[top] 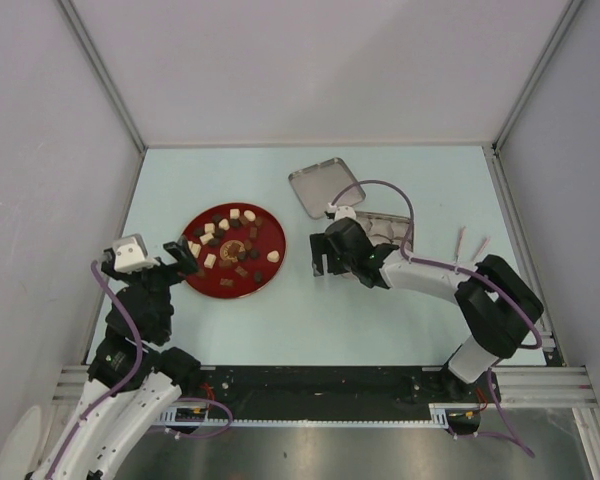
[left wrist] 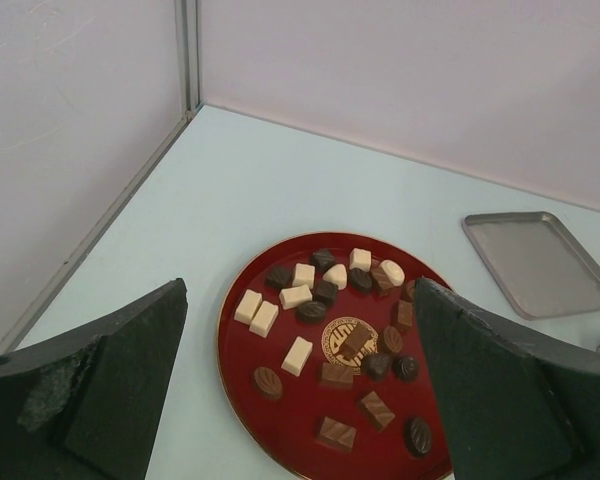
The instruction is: Pack the chocolate
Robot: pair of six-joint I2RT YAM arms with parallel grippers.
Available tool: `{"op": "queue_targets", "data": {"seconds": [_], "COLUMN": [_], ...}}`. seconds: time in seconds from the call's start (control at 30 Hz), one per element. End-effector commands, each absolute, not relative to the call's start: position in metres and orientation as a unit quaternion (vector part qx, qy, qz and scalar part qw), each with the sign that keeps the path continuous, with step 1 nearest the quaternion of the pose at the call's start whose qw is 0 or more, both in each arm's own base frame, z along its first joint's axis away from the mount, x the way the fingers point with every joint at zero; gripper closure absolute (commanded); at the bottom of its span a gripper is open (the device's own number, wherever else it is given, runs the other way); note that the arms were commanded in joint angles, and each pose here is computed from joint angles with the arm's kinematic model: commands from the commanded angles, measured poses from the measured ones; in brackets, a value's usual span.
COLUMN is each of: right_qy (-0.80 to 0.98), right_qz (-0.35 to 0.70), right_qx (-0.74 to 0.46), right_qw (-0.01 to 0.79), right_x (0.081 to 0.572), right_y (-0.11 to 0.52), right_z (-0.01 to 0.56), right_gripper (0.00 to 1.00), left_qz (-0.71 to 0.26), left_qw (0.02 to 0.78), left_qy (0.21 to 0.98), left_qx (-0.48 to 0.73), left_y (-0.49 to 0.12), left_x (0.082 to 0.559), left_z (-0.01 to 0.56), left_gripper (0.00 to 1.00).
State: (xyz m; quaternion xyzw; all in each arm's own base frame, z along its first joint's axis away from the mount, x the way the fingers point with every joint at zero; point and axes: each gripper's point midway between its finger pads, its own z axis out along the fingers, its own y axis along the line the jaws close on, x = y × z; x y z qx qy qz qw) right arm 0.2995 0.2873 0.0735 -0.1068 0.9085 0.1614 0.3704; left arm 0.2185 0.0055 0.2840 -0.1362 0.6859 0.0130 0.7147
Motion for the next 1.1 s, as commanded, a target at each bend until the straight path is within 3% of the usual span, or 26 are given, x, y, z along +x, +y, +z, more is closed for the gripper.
{"op": "queue_targets", "data": {"seconds": [0.0, 0.33, 0.5, 0.63, 0.8, 1.07], "right_qy": [0.883, 0.872, 0.862, 0.866, 0.873, 0.838], "right_qz": [0.196, 0.211, 0.182, 0.125, 0.042, -0.066], "right_qx": [-0.112, -0.145, -0.118, -0.06, 0.06, 0.329], "right_qw": [0.411, 0.418, 0.459, 0.481, 0.483, 0.431], "right_x": [0.318, 0.324, 0.334, 0.348, 0.364, 0.341], "right_y": [0.322, 0.339, 0.305, 0.236, 0.119, -0.045], "right_z": [0.105, 0.125, 0.167, 0.197, 0.214, 0.203], "right_gripper": [0.12, 0.11, 0.08, 0.0, 0.0, 0.0], "left_qz": [0.008, 0.013, 0.013, 0.01, 0.006, 0.0], "left_qw": [0.71, 0.706, 0.706, 0.709, 0.712, 0.717], "left_qy": [0.692, 0.697, 0.696, 0.693, 0.69, 0.685], "left_qx": [-0.131, -0.129, -0.13, -0.131, -0.132, -0.134], "left_y": [0.001, 0.0, 0.001, 0.001, 0.002, 0.002], "left_x": [0.221, 0.223, 0.222, 0.221, 0.219, 0.217], "left_z": [0.281, 0.279, 0.279, 0.281, 0.283, 0.285], "left_gripper": [0.0, 0.0, 0.0, 0.0, 0.0, 0.0]}}
